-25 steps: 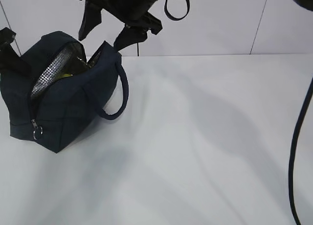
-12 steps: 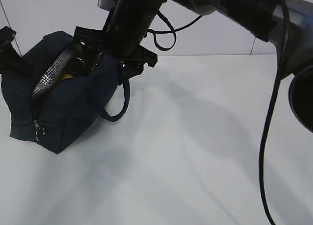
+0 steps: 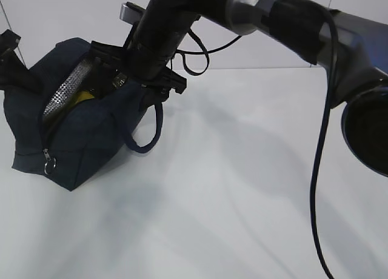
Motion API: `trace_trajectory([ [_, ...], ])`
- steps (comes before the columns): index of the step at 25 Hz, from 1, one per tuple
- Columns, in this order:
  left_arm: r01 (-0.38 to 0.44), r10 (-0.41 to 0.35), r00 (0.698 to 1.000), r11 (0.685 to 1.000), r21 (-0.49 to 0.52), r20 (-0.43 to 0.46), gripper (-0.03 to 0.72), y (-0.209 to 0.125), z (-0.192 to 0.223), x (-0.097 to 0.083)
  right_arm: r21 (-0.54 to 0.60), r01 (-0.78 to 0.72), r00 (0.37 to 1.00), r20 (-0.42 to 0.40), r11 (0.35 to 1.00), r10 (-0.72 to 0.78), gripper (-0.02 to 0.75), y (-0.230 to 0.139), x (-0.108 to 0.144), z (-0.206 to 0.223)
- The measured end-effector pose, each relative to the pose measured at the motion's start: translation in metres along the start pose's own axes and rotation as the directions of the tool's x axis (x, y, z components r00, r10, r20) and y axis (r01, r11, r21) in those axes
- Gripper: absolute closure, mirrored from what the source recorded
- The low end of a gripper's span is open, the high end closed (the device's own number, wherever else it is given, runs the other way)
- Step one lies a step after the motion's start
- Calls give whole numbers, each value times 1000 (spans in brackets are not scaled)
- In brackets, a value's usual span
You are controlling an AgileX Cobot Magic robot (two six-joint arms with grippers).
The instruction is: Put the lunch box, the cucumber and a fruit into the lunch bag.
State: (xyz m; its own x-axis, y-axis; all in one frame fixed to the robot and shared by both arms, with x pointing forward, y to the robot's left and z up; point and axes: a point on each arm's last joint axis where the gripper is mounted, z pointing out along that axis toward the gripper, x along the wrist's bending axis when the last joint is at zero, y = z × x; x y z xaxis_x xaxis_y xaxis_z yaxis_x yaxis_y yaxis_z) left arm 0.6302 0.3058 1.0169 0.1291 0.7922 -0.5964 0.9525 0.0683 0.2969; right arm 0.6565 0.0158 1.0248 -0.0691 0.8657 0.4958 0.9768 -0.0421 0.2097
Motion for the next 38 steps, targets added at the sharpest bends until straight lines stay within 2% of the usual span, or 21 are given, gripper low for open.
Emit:
trace_trajectory([
  [8, 9, -9, 1000, 1000, -6, 19, 692, 1, 0, -2, -4, 0, 1000, 4, 1000, 0, 178, 0, 0, 0],
  [16, 13, -13, 999, 1000, -6, 29, 692, 1, 0, -3, 55, -4, 999, 50, 998, 1, 178, -4, -7, 9],
  [31, 15, -15, 999, 1000, 4, 40, 692, 0, 0, -4, 74, -14, 999, 44, 997, 11, 183, -5, -9, 15],
  [33, 15, -15, 999, 1000, 4, 40, 692, 0, 0, -4, 74, -14, 999, 44, 997, 11, 213, -5, -9, 15],
  [38, 25, -24, 998, 1000, -4, 59, 692, 0, 0, -5, 69, -11, 999, 52, 998, 7, 385, -5, -9, 15],
])
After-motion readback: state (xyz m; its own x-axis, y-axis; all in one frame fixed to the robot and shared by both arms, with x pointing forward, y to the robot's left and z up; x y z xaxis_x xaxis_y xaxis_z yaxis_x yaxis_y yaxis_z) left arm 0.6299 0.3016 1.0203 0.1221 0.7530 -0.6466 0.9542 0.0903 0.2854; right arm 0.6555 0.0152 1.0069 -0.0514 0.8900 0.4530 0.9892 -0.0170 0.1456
